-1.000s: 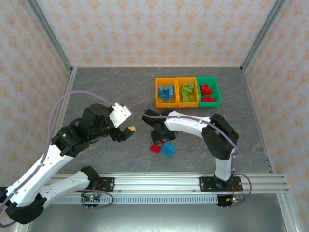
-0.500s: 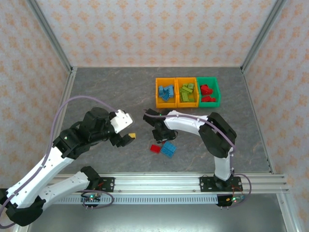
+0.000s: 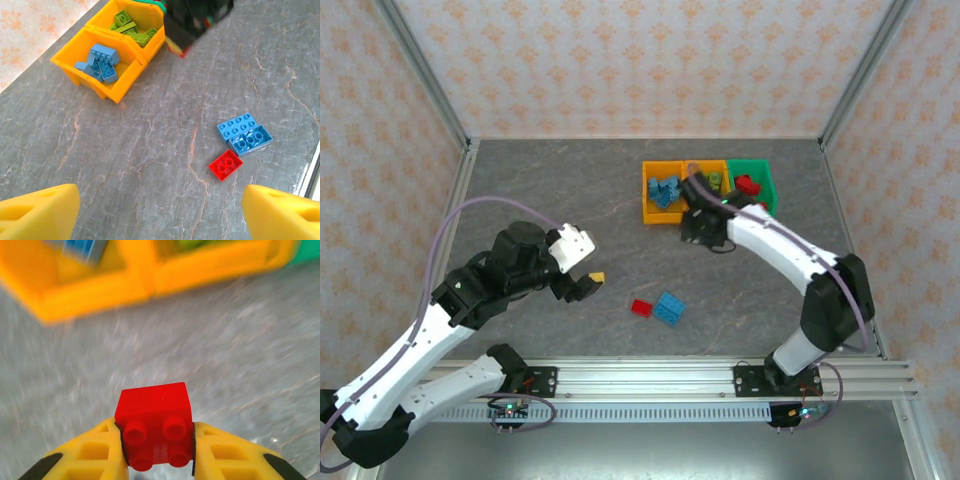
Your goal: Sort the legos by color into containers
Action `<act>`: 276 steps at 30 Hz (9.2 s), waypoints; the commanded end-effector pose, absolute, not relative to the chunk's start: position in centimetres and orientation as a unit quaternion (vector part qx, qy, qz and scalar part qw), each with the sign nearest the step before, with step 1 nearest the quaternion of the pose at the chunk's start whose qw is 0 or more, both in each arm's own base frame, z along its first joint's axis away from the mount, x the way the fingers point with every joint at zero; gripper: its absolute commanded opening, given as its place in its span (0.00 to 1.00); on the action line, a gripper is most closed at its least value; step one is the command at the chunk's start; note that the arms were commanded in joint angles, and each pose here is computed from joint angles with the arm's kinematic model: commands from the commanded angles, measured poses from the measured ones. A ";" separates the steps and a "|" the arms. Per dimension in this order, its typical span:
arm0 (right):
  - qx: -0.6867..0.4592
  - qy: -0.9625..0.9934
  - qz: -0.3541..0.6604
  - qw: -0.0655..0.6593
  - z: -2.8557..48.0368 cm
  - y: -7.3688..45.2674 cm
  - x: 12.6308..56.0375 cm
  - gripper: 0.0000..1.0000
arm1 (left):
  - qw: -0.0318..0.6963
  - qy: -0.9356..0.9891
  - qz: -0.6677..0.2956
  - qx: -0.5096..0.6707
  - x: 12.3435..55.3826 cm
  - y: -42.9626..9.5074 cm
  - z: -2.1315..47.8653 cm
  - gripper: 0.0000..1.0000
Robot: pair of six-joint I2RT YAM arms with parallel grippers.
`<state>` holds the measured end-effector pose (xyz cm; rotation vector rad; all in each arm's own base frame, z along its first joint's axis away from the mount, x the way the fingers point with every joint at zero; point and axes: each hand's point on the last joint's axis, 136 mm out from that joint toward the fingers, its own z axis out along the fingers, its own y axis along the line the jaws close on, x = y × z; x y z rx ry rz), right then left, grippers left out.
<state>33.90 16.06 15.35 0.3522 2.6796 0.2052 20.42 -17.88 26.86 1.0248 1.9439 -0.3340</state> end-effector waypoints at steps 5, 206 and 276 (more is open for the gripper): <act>0.317 0.914 0.062 0.246 17.1 4.9 42.1 0.27 | 0.452 0.804 -0.144 0.358 22.3 -18.3 27.3 0.86; 0.226 0.965 0.028 -0.130 1.2 20.9 19.7 0.65 | 0.446 0.800 -0.130 0.379 21.7 -18.2 24.3 0.98; -0.150 0.959 0.109 0.212 4.4 28.7 18.9 0.54 | 0.414 0.905 -0.103 -0.003 20.7 -10.0 17.2 0.99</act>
